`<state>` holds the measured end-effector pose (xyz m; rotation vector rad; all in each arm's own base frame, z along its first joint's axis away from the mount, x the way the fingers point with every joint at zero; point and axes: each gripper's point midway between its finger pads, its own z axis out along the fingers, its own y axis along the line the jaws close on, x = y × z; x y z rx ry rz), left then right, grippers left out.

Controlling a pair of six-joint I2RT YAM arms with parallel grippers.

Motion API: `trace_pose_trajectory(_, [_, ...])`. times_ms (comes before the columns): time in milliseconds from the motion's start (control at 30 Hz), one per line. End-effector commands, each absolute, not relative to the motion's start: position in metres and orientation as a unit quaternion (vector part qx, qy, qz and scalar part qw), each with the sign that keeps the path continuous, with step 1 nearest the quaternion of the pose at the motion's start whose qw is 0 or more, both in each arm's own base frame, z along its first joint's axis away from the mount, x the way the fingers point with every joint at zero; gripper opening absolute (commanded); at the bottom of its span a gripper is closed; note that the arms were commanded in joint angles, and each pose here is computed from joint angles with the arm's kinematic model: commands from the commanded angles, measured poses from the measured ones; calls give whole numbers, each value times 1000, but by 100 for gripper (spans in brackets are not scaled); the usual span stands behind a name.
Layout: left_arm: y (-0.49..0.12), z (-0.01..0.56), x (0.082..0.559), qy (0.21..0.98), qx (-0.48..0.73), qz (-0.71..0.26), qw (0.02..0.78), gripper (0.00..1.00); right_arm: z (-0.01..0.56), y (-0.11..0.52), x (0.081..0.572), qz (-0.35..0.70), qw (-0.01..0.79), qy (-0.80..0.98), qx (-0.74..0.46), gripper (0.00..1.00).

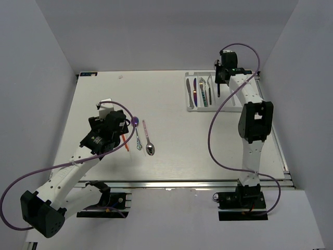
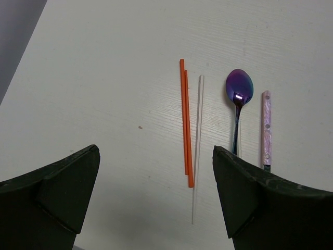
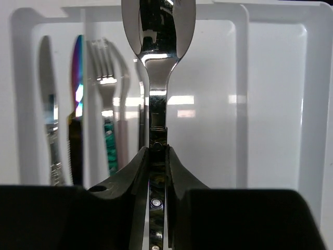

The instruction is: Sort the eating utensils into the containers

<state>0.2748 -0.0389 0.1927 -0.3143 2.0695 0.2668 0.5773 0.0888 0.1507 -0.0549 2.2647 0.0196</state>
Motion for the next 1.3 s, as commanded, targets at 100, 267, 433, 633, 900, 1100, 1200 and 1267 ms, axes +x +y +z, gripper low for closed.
trace_pose_trajectory(100, [-47,184,280,864,-113,105,480,98,131,51,607,-21,412,909,-51,0])
trace_pose_trajectory(267, [-47,181,281,866,-111,109,475,98,99,48,606,-12,389,919,-68,0])
trace_pose_trajectory(433, [-47,179,282,867,-109,112,473,98,96,43,600,-18,380,923,-55,37])
trace_pose_trajectory(633, [-46,177,282,869,-108,116,469,98,155,60,588,6,415,909,-47,74])
trace_pose_trajectory(900, [-28,188,279,852,-147,143,482,98,181,228,483,92,427,891,-124,86])
trace_pose_trajectory(1100, [-15,204,275,831,-175,144,509,98,137,358,388,156,380,897,-166,89])
trace_pose_trajectory(1200, [-15,207,273,829,-177,140,512,98,122,394,368,129,363,907,-171,87])
trace_pose_trajectory(1267, [-13,208,272,828,-179,142,513,98,109,409,356,114,357,912,-169,85])
